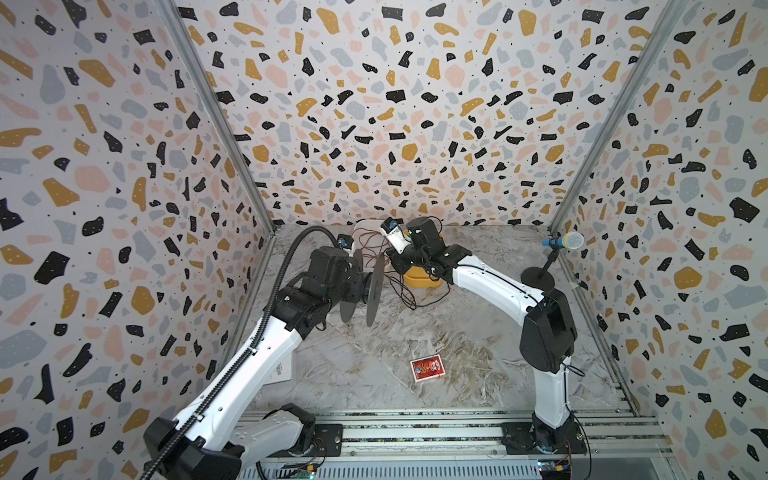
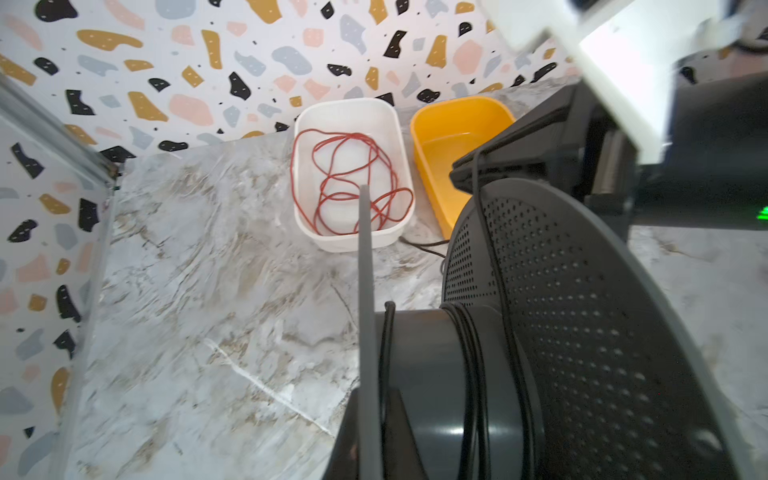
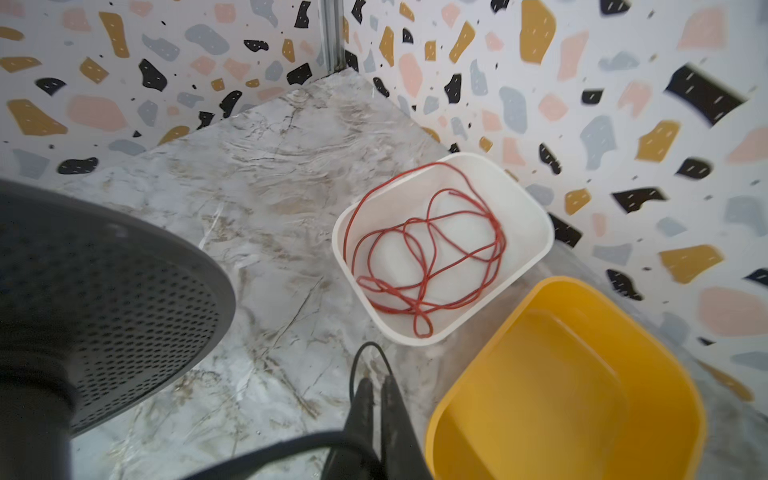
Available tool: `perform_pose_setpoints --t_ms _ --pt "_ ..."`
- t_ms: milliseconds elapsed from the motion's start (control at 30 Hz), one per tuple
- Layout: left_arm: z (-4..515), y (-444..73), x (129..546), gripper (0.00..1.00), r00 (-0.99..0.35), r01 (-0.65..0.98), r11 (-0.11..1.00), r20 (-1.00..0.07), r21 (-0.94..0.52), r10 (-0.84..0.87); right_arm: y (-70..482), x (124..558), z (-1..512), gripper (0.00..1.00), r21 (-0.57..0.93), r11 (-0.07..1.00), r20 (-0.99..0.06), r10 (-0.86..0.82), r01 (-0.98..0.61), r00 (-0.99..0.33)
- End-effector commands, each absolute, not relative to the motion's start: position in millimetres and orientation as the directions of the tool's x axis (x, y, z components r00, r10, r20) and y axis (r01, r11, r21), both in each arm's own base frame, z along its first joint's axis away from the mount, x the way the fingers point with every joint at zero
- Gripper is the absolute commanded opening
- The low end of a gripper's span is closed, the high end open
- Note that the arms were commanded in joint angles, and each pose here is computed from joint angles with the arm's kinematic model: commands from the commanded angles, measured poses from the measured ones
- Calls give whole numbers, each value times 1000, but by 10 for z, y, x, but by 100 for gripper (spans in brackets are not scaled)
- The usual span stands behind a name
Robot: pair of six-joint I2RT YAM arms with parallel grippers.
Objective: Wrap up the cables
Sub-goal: 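Raise the cable over the spool hub with the right gripper, then pull the cable down below the spool toward the robot with the right gripper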
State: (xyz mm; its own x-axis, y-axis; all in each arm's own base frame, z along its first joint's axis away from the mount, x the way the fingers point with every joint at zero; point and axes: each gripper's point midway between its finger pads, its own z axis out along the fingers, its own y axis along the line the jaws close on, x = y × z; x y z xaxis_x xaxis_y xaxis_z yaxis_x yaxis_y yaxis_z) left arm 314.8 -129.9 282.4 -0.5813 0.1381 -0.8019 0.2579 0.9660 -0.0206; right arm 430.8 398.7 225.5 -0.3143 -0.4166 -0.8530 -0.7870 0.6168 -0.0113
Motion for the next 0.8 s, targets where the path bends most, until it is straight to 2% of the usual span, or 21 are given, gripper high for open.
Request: perform_pose_setpoints --t_ms 0,167,333,400,467,600,767 --pt "3216 -1399 2993 0 -526 339 938 -842 -77 121 3696 4365 2221 14 176 608 -858 -291 -774 -424" --pt "3401 -1500 3010 0 -517 370 921 -850 -118 98 3545 4136 1938 25 320 527 -845 -217 -787 -488" --pt "3547 -1556 3029 0 -501 383 912 -862 -148 71 3495 3859 1810 37 389 455 -835 -194 -801 -515" --pt "3596 -1582 3027 0 -496 392 906 -866 -162 60 3449 3743 1801 43 402 445 -832 -186 -800 -522" --pt "3655 -1593 3026 0 -488 395 902 -872 -174 46 3387 3613 1857 54 407 434 -838 -173 -803 -518" --pt "3734 -1623 3024 0 -474 411 893 -880 -183 38 3213 3426 2030 71 386 461 -852 -154 -799 -500" --pt "3734 -1618 3055 0 -471 407 895 -881 -182 34 2890 3290 2196 87 339 575 -869 -112 -744 -483"
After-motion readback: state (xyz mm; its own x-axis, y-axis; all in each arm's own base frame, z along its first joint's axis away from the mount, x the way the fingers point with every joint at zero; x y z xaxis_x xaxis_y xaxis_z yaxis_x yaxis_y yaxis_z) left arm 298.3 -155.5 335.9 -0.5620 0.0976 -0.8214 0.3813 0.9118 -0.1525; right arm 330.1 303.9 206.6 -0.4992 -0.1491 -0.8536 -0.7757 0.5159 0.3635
